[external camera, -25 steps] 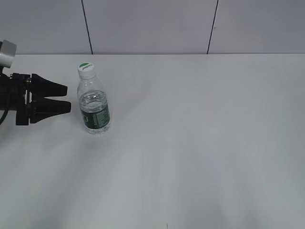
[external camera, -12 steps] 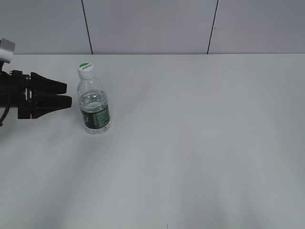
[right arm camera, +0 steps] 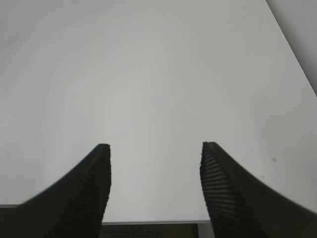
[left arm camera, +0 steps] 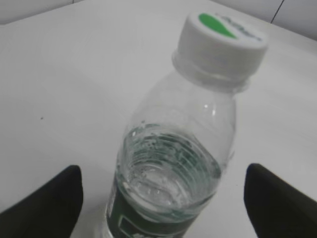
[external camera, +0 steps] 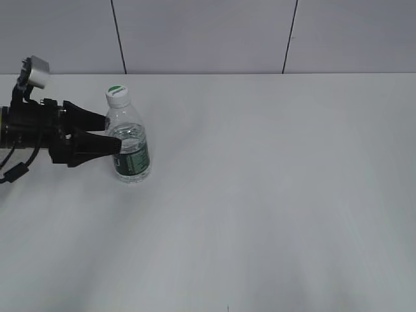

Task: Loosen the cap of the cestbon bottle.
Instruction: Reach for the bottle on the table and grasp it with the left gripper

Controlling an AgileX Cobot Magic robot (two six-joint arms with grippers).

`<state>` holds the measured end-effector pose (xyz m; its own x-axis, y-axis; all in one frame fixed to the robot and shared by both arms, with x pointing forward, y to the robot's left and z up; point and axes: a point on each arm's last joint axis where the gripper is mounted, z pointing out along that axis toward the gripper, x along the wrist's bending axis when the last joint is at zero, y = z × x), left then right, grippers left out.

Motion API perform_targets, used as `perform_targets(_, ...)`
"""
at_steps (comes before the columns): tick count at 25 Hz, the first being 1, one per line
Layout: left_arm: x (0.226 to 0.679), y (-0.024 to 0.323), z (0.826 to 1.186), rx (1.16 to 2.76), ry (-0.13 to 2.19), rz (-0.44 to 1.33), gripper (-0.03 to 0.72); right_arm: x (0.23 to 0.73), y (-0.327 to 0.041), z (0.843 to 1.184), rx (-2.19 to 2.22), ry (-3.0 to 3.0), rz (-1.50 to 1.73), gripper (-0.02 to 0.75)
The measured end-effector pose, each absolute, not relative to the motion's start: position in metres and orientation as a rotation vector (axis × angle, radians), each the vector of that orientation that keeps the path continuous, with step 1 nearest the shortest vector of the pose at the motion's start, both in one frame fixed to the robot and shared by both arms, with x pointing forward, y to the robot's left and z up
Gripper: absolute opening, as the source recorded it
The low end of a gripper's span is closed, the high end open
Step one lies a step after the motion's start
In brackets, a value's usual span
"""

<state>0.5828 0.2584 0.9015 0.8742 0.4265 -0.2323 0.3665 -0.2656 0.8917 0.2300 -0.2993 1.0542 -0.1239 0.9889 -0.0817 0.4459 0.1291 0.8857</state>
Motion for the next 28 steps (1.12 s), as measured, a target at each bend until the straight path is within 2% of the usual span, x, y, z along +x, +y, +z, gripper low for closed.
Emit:
perform_targets(9, 0.585, 0.239, 0.895, 1.954, 0.597, 0.087, 0.573, 0.230, -0.299, 1.054, 1.407, 1.677, 0.941, 0.441)
perform_targets(14, 0.583, 0.238, 0.876, 1.973, 0.585, 0.050, 0.572, 0.230, -0.299, 1.054, 1.407, 1.677, 0.941, 0.441)
perform_targets(21, 0.588, 0.231, 0.849, 1.858, 0.495, -0.023, 0.572, 0.230, -0.299, 1.054, 1.407, 1.677, 0.941, 0.441)
perform_targets(28, 0.605, 0.230, 0.830, 1.826, 0.474, -0.038, 0.572, 0.230, -0.299, 1.054, 1.407, 1.677, 0.941, 0.441)
